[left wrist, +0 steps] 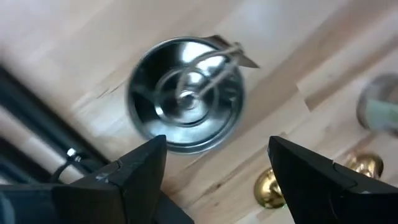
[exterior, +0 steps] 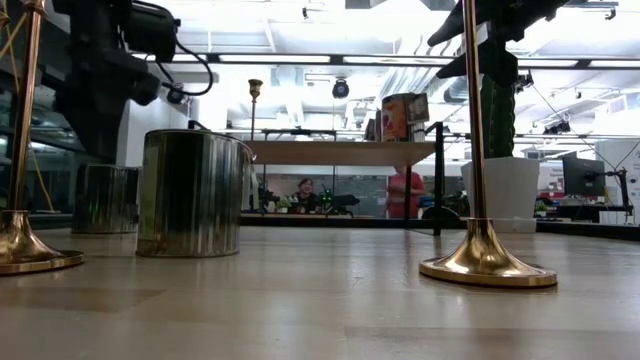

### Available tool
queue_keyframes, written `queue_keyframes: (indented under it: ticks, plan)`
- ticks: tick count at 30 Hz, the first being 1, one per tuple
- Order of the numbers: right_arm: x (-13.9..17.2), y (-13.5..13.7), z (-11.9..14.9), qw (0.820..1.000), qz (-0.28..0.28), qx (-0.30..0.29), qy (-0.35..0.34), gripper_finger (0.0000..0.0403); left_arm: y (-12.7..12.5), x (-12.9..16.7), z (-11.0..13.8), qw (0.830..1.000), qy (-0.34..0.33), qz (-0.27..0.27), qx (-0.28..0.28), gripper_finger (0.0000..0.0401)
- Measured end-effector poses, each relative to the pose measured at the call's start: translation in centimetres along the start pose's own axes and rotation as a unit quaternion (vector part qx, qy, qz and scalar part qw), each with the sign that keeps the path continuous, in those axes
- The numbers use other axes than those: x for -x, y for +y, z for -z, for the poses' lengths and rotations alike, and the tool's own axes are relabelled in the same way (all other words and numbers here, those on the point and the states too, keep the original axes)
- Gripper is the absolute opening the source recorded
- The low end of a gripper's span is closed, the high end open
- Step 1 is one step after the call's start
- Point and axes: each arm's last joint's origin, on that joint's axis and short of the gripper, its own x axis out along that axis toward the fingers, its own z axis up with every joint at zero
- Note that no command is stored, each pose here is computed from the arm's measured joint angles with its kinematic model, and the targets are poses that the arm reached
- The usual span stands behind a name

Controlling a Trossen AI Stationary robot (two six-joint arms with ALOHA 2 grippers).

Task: Pick & Place candle stick holders
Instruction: Put the silver scented candle on the shelf

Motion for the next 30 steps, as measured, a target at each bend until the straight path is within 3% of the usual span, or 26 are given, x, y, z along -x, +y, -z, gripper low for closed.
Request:
queue_keyframes:
  ticks: [8, 17, 20, 30]
  plan:
    - [0.0, 0.0, 0.0, 1.0, 0.0, 0.006, 0.0, 0.0252, -0.15, -0.05, -0.29, 0.996, -0.01, 0.012, -0.083, 0.0278]
    - [0.0, 0.02, 0.01, 1.0, -0.003, 0.006, 0.002, 0.0252, -0.21, -0.05, -0.29, 0.995, -0.008, 0.021, -0.099, 0.0278]
    - [0.0, 0.06, 0.06, 1.0, -0.012, 0.006, 0.009, 0.0252, -0.29, -0.04, -0.31, 0.996, -0.007, 0.033, -0.078, 0.0278]
    - [0.01, 0.13, 0.11, 1.0, -0.023, 0.009, 0.017, 0.0252, -0.32, -0.28, -0.64, 0.997, -0.004, 0.024, 0.071, 0.0278]
